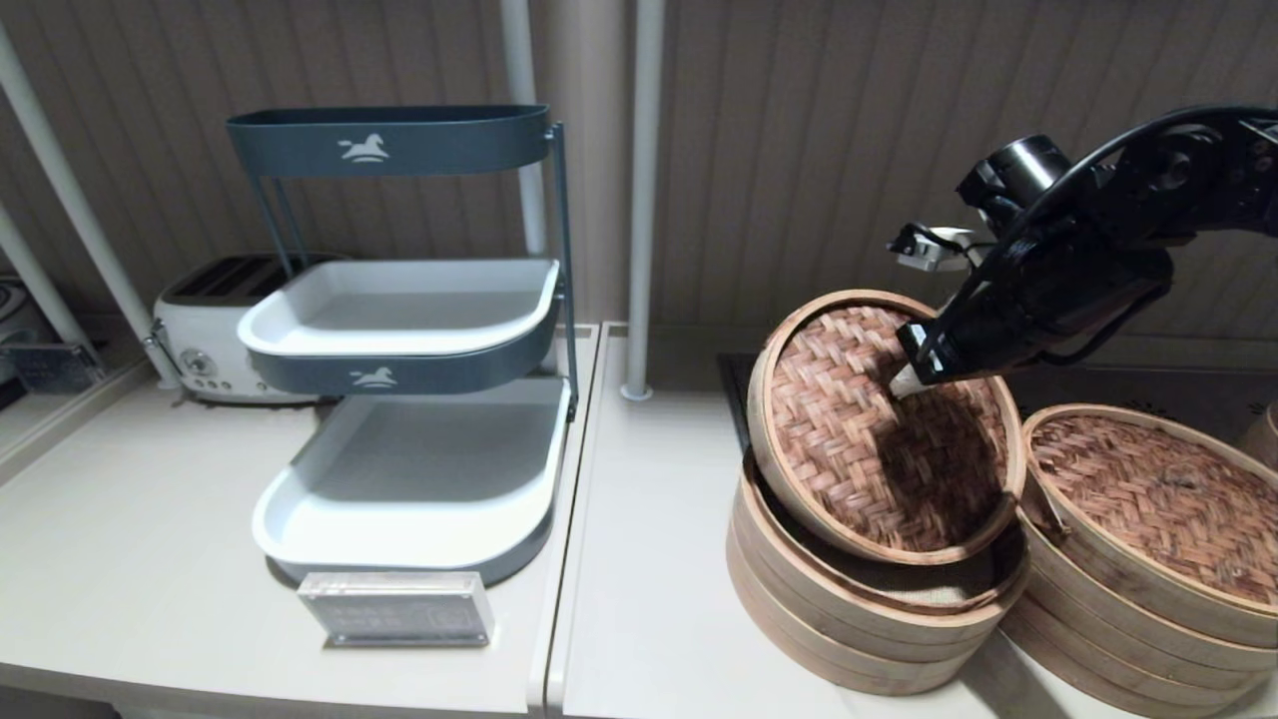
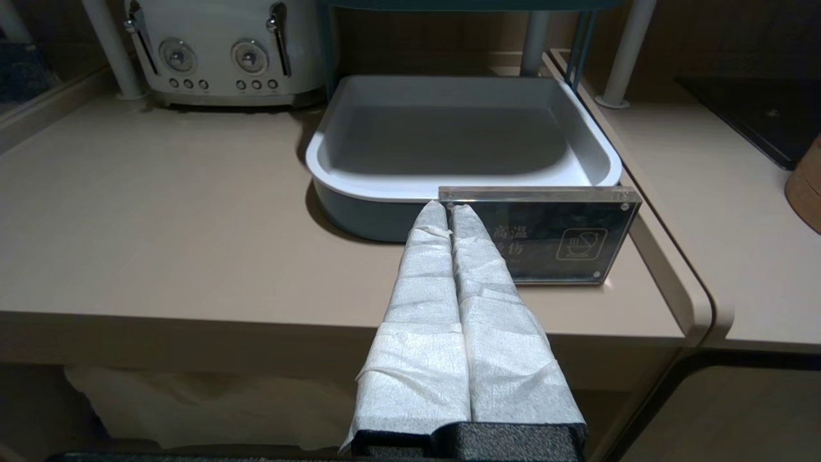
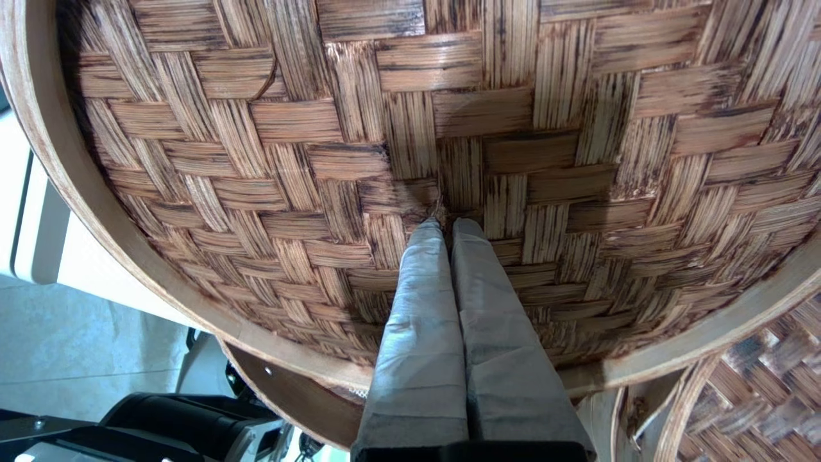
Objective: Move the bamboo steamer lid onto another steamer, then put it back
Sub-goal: Put the steamer
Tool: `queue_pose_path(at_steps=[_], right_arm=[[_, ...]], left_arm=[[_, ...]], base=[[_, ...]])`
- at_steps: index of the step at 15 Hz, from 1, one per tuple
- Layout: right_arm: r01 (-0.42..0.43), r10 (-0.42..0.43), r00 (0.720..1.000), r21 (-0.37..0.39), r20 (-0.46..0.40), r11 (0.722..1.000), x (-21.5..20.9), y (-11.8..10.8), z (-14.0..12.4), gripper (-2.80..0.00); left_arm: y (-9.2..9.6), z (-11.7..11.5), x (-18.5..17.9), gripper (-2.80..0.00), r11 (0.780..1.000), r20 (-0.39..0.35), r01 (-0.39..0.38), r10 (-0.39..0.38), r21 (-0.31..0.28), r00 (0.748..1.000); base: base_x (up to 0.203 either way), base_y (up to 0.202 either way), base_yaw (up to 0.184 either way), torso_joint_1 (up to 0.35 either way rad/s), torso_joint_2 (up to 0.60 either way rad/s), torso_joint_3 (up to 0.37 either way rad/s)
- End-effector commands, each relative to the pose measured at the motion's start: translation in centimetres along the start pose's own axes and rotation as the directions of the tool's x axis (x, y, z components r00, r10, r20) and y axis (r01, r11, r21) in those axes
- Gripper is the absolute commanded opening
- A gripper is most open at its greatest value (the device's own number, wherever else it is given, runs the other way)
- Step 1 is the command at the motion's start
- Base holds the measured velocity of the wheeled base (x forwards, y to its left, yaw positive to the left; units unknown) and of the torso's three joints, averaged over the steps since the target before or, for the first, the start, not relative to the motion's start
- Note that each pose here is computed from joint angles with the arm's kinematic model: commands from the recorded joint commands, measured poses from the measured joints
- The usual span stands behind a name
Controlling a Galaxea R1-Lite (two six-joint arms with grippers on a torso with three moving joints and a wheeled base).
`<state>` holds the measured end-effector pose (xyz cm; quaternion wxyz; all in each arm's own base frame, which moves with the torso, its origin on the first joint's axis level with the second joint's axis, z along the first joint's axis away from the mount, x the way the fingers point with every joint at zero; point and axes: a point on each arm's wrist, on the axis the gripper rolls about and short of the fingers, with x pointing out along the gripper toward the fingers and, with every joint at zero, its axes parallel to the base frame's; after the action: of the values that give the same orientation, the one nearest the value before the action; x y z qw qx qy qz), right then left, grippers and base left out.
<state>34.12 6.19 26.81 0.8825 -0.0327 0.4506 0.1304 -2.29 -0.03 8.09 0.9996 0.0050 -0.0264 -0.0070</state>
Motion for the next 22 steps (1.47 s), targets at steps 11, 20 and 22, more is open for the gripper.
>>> queue_pose_path(at_steps=[11, 20, 22], right_arm=[[-0.016, 0.016, 0.998, -0.002, -0.054, 1.000, 2.0, 0.3, -0.1, -2.80], [-0.021, 0.021, 0.991, 0.005, -0.131, 1.000, 5.3, 0.3, -0.4, -2.80], [-0.029, 0.028, 0.990, -0.004, -0.138, 1.000, 5.5, 0.7, -0.5, -2.80]], left_arm=[[0.0, -0.8, 0.2, -2.80, 1.000, -0.025, 0.001, -0.001, -0.001, 1.000], [0.0, -0.8, 0.1, -2.80, 1.000, -0.024, 0.000, 0.000, -0.001, 1.000], [0.0, -0.8, 0.2, -2.80, 1.000, -0.025, 0.000, 0.000, 0.001, 1.000]], base=[[0.000, 0.000, 0.000, 0.000, 0.00, 0.000], [0.000, 0.000, 0.000, 0.000, 0.00, 0.000], [0.000, 0.000, 0.000, 0.000, 0.00, 0.000]])
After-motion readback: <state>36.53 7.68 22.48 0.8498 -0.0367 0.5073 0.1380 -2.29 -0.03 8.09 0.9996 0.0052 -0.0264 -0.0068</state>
